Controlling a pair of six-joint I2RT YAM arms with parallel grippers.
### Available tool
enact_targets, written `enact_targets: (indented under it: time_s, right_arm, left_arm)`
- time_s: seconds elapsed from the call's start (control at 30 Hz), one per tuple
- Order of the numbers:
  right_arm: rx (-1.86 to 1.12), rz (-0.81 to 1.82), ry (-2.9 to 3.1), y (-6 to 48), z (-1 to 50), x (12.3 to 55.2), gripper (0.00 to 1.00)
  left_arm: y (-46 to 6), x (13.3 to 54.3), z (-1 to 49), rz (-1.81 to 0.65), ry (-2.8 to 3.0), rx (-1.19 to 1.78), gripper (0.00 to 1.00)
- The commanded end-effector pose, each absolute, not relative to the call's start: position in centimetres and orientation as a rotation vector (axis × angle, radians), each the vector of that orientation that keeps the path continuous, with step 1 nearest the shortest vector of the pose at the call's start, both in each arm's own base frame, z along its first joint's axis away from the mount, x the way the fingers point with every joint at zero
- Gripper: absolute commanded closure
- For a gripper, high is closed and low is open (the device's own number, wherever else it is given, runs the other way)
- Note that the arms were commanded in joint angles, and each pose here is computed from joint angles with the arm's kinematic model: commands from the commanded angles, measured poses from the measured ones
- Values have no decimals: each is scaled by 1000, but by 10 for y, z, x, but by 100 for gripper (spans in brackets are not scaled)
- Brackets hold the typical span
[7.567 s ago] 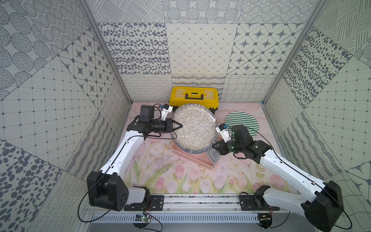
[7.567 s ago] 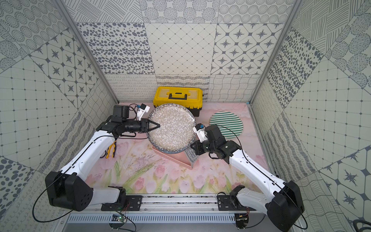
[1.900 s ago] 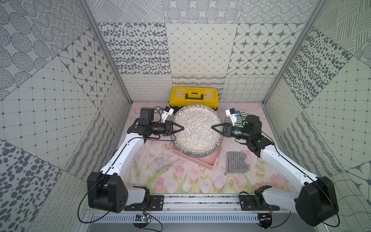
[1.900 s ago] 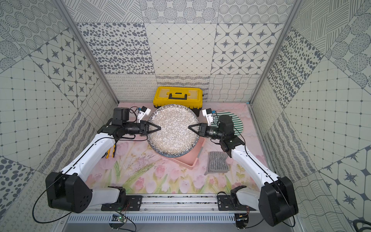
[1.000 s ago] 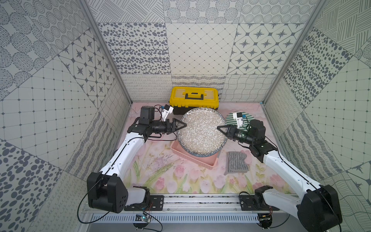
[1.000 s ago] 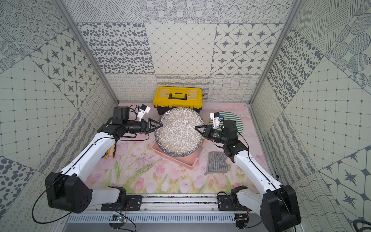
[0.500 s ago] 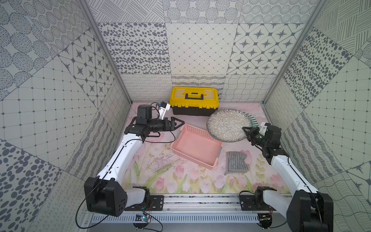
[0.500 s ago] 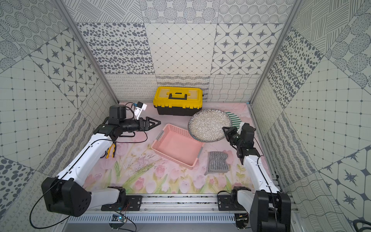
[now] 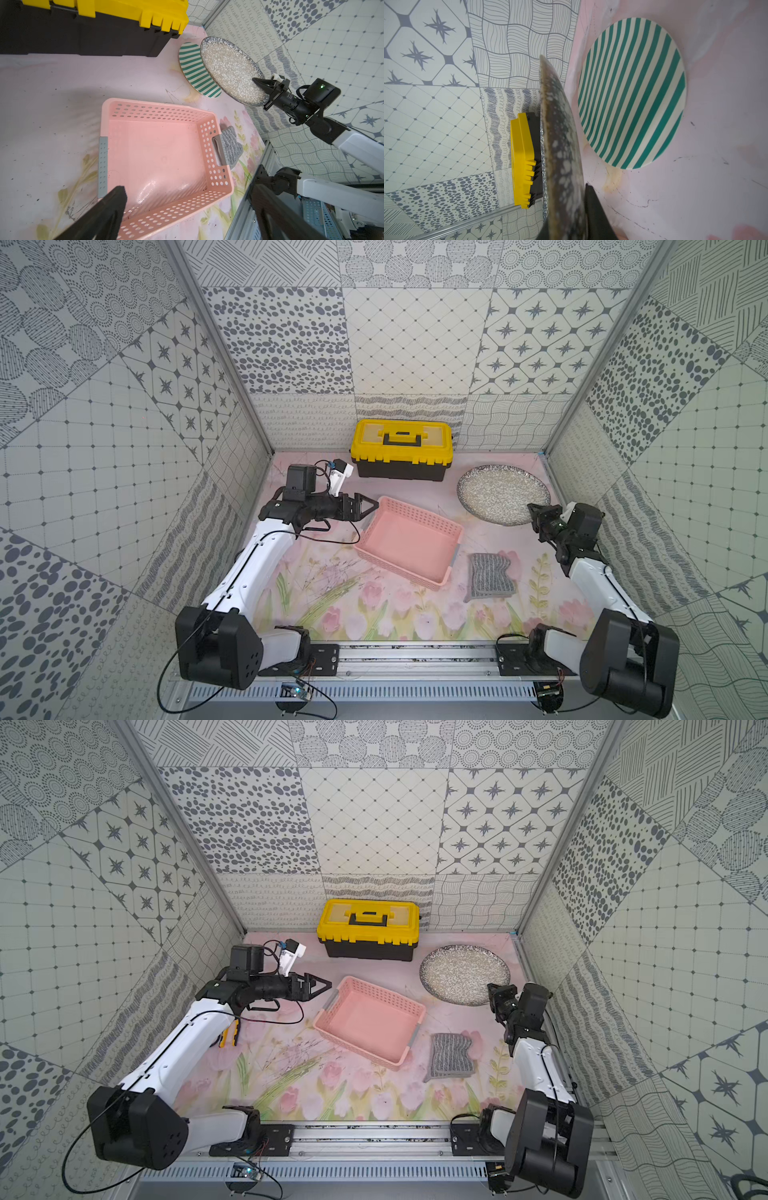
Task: Wipe the wet plate dry
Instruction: Place the plate on the plate.
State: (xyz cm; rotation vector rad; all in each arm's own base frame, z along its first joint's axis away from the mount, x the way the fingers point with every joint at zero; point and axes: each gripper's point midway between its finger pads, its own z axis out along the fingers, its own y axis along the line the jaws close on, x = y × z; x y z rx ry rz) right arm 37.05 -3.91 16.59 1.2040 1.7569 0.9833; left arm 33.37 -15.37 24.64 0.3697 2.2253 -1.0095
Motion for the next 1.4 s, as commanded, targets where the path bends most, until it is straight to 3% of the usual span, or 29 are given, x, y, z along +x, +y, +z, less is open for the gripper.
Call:
enact_targets:
  time_s: [0.0,0.23,0.77,1.17,1.37]
  right_arm:
    - [895,1096,1530,-39,258,403,100]
    - [918,1032,1540,-54,243,428,100]
    - [952,1012,1585,-69,201,474,100]
    - [1035,915,1727,-70,150,459,100]
    - [1098,801,1825,-76,126,447,83]
  left_arm:
    - [-143,346,219,-851,2227,459,1]
    - [-146,352,195,-909,2264,404,0]
    - [-150,347,194,-956,2255,408,0]
    - [-150,346,194,-957,2252,412,0]
    - [-151,346,193,-971,2252,412,0]
